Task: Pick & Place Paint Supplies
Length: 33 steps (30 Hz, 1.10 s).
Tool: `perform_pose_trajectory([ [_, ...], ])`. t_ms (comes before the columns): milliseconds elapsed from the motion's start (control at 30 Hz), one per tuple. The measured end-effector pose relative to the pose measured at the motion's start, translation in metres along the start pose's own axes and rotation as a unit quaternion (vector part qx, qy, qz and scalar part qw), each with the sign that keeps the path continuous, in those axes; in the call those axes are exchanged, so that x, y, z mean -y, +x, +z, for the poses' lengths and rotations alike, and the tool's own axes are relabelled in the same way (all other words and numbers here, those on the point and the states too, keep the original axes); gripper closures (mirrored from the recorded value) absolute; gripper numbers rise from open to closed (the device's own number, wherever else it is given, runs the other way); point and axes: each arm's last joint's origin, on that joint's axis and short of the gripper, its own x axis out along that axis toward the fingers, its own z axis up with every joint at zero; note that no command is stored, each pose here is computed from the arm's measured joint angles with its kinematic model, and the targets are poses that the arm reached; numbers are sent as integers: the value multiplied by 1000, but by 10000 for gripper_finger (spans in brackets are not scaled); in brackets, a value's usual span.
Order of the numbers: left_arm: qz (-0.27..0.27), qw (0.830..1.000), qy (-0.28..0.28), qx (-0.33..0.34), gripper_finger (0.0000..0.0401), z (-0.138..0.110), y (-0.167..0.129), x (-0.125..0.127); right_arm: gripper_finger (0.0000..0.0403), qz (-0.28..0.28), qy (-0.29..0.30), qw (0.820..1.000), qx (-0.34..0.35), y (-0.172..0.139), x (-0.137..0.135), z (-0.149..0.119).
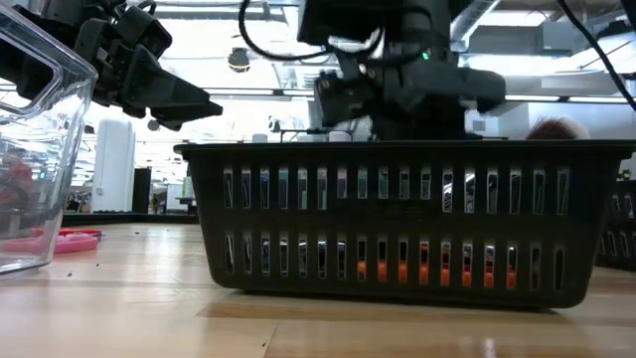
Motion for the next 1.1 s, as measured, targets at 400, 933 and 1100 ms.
perform_pose_trajectory([
  [400,3,998,29,56,225,11,-1,0,245,12,-25,1000,12,23,4,-11],
  [933,3,998,29,61,225,12,-1,0,246,-138,19,990,12,28,47,-13],
  [1100,3,998,29,56,225,11,-1,0,246,-124,22,992,-8,21,59,-17],
])
